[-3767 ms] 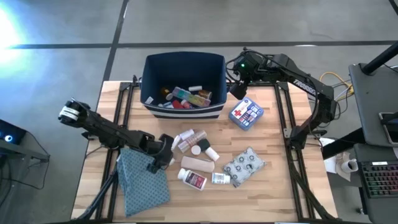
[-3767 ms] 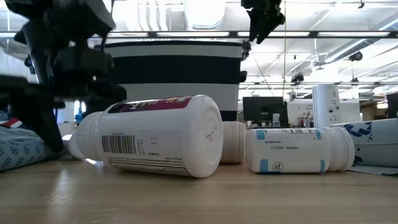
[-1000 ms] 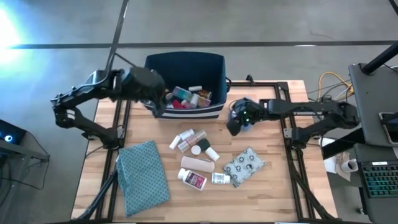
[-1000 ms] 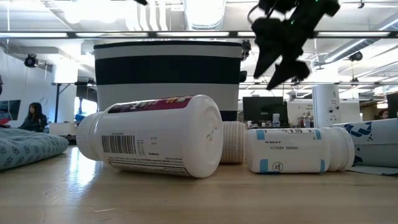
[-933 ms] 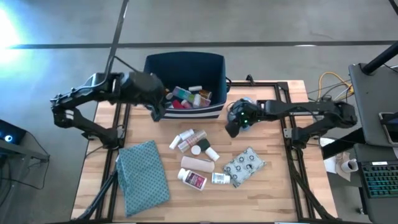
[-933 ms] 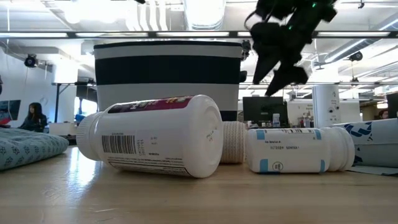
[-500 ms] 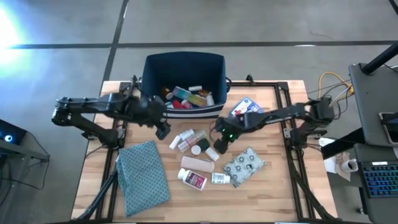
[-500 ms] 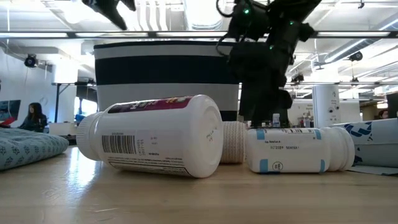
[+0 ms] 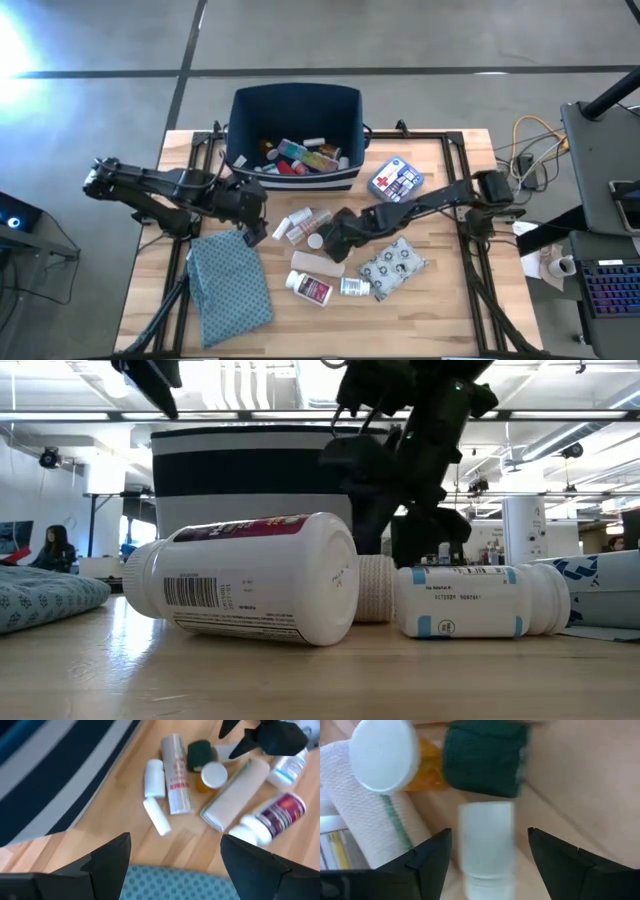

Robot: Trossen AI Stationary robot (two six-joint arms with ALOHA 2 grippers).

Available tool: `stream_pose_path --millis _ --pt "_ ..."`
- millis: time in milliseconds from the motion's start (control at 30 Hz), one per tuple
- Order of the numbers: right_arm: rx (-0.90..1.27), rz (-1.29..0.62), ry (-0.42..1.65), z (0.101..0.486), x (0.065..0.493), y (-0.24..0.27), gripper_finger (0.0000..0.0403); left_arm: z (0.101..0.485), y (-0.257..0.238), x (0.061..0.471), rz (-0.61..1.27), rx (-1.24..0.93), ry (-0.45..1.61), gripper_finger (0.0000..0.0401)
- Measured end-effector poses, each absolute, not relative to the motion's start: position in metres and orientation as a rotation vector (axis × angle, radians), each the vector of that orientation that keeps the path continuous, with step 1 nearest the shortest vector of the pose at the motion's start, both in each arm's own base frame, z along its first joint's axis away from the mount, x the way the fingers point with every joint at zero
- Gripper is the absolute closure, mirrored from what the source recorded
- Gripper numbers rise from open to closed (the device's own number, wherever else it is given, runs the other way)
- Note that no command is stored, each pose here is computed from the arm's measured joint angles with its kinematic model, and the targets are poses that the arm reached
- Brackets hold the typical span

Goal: Pick & place medical supplies in basket/bin
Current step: Put the small white pill bottle into the blue bin

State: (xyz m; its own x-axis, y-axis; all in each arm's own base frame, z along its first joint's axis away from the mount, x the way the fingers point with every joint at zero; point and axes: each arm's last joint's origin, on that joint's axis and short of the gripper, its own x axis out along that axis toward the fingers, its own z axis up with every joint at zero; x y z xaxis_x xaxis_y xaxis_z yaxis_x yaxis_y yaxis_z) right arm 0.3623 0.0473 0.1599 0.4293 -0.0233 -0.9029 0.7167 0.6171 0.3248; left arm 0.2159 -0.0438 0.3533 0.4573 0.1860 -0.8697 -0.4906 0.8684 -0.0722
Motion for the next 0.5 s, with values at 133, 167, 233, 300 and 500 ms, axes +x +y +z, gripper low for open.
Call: stream_pose_path --millis 133,167,233,300,500 --pt "0.793 -0.542 1.064 0.143 0.375 0.060 0.0148 0.353 -0.055 0.207 0.396 -0.283 1.019 0.0116" --pt "0.790 -0.562 1.080 0.136 0.377 0.063 0.0149 0.353 -0.059 0.205 0.393 -0.266 1.011 0.0116" --pt "0.790 -0.606 1.098 0.132 0.381 0.068 0.0152 0.354 -0.063 0.199 0.392 -0.231 0.986 0.0116" --pt "0.788 -0.662 1.121 0.127 0.384 0.072 0.0156 0.355 -0.067 0.193 0.392 -0.208 0.964 0.0116" --pt "0.730 -0.742 1.141 0.141 0.390 0.077 0.0204 0.353 -0.068 0.175 0.386 -0.209 0.928 0.0116"
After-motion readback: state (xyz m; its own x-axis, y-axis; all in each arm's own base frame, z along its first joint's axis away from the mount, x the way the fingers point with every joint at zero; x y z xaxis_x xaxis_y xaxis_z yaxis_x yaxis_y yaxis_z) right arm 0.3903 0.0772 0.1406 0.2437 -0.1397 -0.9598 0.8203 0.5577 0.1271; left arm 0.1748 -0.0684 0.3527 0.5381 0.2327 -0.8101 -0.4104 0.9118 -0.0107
